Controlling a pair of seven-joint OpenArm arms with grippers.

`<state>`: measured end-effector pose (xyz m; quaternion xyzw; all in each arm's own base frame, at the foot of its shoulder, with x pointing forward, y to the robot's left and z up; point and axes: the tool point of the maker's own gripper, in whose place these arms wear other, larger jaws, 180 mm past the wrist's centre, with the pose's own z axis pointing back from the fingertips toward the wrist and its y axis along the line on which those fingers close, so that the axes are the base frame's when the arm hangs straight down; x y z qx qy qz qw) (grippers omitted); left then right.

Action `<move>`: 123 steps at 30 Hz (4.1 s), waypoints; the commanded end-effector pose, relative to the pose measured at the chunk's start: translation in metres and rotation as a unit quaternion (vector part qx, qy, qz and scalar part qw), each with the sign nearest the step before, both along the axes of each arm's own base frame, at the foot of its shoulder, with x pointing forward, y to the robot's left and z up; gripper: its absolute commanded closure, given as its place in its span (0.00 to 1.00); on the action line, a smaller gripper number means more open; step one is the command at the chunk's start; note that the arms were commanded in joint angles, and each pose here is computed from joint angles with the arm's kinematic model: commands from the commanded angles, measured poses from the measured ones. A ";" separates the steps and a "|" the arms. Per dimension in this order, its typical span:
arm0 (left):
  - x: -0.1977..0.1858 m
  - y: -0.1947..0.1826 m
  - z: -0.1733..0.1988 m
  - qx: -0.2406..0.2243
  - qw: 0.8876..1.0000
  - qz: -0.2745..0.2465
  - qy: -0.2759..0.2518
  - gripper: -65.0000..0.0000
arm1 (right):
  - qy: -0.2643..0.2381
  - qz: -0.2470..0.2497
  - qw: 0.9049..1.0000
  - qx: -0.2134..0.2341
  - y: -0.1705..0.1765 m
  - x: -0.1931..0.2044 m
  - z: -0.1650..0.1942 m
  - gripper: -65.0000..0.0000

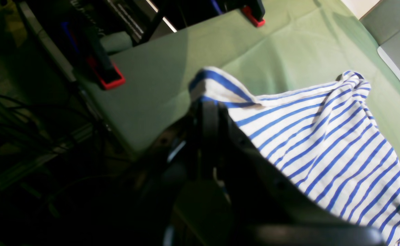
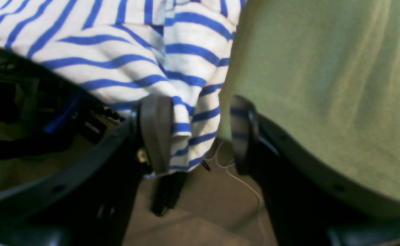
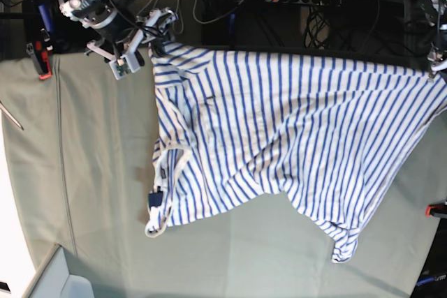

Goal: Layout the t-shirt on the table in an organized manner, then fold the t-shirt properly

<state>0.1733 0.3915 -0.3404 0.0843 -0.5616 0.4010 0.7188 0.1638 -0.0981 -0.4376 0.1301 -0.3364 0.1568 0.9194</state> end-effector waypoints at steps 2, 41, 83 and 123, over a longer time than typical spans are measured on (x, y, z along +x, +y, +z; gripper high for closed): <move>0.004 0.006 0.017 0.025 0.999 -0.001 -0.019 1.00 | -0.025 -0.005 0.999 0.030 0.002 0.007 0.014 0.55; 0.018 0.025 0.049 0.054 0.997 0.012 -0.057 1.00 | 0.050 -0.027 0.990 0.130 0.037 -0.016 -0.028 0.56; 0.085 -0.008 0.223 0.196 0.949 -0.072 -0.235 1.00 | -0.353 -0.149 0.923 0.033 -0.112 0.127 0.214 1.00; 0.188 -0.059 0.355 0.238 0.896 -0.140 -0.348 1.00 | -0.637 -0.115 0.752 0.124 -0.114 0.251 0.470 1.00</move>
